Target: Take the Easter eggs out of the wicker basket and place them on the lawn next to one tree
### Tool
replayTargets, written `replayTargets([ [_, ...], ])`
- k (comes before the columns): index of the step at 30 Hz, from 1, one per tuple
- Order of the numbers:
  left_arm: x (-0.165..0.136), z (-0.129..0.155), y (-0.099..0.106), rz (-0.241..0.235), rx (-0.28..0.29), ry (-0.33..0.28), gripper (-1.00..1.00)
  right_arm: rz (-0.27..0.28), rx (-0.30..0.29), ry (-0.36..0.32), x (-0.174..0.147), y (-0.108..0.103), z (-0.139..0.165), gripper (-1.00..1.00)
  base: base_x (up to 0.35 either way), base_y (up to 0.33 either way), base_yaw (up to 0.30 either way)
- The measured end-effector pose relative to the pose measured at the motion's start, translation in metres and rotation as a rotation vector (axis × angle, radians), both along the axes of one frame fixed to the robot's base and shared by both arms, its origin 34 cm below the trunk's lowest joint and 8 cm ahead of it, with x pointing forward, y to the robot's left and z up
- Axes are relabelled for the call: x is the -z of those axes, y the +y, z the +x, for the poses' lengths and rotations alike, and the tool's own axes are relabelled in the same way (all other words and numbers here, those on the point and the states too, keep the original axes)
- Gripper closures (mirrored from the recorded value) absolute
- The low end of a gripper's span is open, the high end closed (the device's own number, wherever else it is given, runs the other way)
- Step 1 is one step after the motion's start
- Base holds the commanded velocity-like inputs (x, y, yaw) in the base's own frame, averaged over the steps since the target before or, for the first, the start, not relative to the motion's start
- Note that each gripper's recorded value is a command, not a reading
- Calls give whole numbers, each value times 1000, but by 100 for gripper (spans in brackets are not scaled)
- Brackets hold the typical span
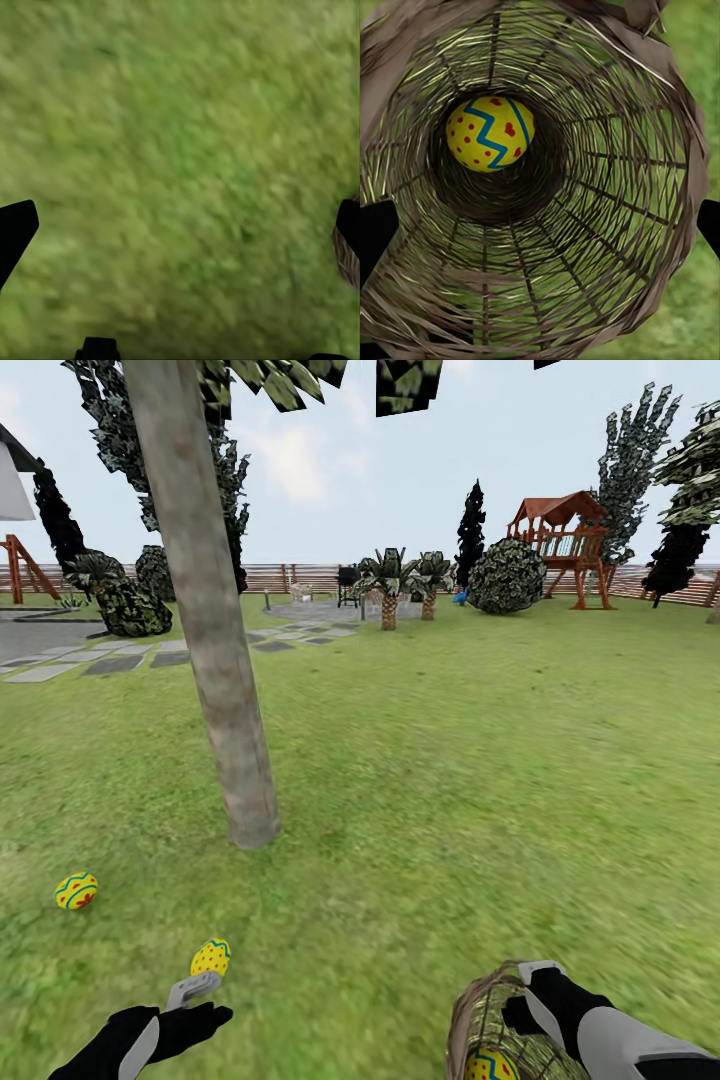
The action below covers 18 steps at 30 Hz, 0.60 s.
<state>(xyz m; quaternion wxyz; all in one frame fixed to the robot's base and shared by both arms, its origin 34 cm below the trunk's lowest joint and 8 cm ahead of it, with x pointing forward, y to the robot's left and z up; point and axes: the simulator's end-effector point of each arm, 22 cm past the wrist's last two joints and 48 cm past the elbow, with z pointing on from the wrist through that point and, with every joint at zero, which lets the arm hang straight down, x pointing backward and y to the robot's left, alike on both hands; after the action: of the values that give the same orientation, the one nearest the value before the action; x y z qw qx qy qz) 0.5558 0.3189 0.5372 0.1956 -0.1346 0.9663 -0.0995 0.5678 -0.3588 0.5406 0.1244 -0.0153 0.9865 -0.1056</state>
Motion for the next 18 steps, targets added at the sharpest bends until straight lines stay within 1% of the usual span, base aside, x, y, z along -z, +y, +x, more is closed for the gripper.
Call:
replayTargets([
  [13, 0, 0, -1, -2, -1, 0, -100, 1, 1, 0, 0, 0, 0, -100, 1, 0, 0],
  [18, 1, 0, -6, -8, 0, 0, -100, 0, 1, 0, 0, 0, 0, -100, -132, 0, 0],
])
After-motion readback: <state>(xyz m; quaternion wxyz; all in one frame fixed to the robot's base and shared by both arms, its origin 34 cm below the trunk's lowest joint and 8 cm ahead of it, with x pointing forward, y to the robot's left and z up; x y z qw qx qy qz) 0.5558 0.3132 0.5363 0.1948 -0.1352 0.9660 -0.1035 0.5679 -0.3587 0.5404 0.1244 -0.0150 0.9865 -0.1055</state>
